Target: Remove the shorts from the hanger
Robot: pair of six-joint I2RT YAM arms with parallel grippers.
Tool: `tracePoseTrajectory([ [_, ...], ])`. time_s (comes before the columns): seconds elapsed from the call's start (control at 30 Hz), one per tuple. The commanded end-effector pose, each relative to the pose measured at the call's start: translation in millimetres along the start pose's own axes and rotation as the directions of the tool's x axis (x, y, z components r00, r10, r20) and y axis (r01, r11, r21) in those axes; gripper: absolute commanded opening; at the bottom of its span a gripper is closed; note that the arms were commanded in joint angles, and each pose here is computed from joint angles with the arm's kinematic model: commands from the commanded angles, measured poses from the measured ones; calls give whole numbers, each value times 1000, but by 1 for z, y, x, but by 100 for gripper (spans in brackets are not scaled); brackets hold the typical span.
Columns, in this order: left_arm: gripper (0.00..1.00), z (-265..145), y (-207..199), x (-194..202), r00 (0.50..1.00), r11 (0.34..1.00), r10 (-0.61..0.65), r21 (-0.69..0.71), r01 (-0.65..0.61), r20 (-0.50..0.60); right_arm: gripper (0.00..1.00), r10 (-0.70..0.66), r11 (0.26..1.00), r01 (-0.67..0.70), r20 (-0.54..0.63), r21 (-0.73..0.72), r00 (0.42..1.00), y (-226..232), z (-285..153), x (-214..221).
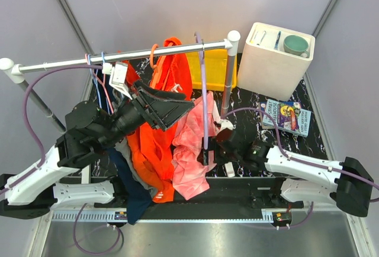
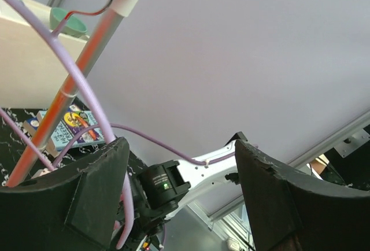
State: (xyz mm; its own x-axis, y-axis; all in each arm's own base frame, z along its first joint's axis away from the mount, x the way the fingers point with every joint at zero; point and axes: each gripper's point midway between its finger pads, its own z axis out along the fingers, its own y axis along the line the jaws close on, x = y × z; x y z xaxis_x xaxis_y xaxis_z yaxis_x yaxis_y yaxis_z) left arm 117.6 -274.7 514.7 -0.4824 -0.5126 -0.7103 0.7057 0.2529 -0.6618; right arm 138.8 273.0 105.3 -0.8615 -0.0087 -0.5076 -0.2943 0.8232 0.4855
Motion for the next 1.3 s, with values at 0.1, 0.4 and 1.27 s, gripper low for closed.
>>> tracePoseTrajectory([
  [0.1,76,-16,-39,-38,995,989,50,132,-61,85,100,-48,999,47,133,7,990,-6,26,-17],
  [0.4,73,-37,-32,-72,973,990,115,53,-128,199,96,-7,999,4,73,46,997,-15,62,0],
  [1.27,73,-58,2,-84,963,983,153,-135,-125,223,0,2,890,-213,464,404,886,-101,-147,-99],
])
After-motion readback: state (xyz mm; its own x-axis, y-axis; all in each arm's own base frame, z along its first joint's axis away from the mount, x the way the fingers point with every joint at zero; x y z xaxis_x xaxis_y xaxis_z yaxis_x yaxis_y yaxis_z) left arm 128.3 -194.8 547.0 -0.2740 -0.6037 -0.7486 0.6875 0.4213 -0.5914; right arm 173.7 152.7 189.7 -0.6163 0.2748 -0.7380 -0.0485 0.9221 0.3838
